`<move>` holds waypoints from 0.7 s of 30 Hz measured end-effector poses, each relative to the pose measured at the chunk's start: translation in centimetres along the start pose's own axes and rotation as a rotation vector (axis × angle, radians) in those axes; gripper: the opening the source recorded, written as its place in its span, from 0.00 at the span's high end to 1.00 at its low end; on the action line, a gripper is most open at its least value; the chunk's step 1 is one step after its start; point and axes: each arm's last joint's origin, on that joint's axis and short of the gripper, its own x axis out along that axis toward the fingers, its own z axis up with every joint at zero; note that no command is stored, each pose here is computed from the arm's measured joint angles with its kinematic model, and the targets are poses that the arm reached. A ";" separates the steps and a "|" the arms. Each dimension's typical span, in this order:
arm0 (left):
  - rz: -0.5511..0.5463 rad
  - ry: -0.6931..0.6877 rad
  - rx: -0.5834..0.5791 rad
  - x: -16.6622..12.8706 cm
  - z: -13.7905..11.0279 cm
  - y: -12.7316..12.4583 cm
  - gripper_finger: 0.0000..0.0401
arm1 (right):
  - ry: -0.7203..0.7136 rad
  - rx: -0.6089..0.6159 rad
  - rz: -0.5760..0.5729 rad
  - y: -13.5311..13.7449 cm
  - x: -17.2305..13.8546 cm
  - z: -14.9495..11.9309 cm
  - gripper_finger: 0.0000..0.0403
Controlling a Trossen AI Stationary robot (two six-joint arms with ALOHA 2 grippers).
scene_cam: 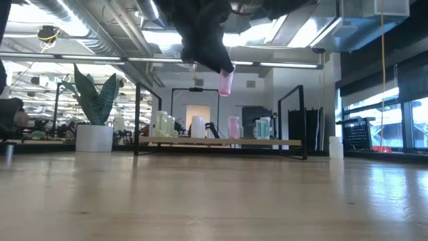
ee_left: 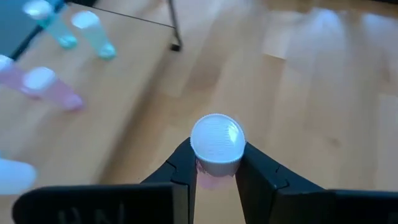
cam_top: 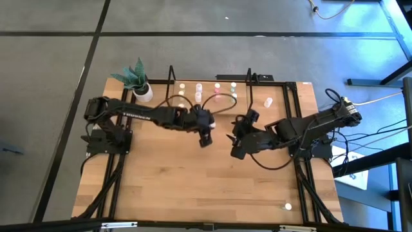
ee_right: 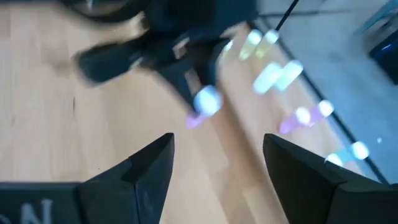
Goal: Pick and place medicine bottles onto shelf by color
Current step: Put the pink bottle on the shelf aligned with other pink pill bottles
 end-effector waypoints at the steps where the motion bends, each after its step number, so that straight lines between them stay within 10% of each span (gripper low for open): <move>1: 0.010 -0.006 -0.001 0.1 0.2 0.5 0.82 | 0.023 -0.006 0.013 -0.2 0.1 -0.1 0.38; 21: 0.089 -0.075 -0.067 1.1 1.8 5.1 0.83 | 0.118 -0.224 0.008 -2.2 1.6 -0.2 0.38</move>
